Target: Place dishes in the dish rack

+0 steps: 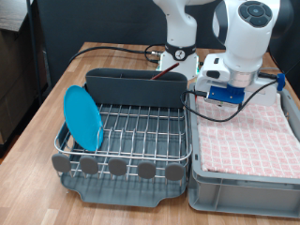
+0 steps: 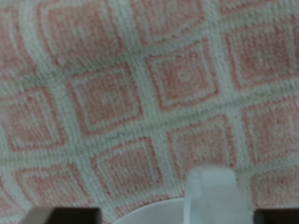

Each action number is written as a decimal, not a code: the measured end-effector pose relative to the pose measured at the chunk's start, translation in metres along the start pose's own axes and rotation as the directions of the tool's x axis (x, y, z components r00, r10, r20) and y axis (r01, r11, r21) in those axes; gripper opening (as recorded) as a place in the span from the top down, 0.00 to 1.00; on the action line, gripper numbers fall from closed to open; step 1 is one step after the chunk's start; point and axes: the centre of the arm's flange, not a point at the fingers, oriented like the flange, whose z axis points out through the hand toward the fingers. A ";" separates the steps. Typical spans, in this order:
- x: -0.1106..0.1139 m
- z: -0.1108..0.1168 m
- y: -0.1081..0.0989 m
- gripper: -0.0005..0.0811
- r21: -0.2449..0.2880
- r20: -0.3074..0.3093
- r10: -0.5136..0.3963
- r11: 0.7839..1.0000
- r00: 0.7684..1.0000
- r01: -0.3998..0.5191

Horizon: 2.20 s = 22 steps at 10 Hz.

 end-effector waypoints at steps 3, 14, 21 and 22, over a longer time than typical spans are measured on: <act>-0.002 0.001 0.000 0.84 -0.003 0.000 -0.001 1.000 1.000 0.001; 0.004 -0.082 -0.009 0.90 0.043 -0.080 -0.009 0.999 0.997 0.012; 0.034 -0.150 -0.012 0.90 0.175 -0.332 -0.005 0.982 0.943 0.067; 0.036 -0.155 -0.015 0.90 0.179 -0.344 -0.008 0.981 0.939 0.074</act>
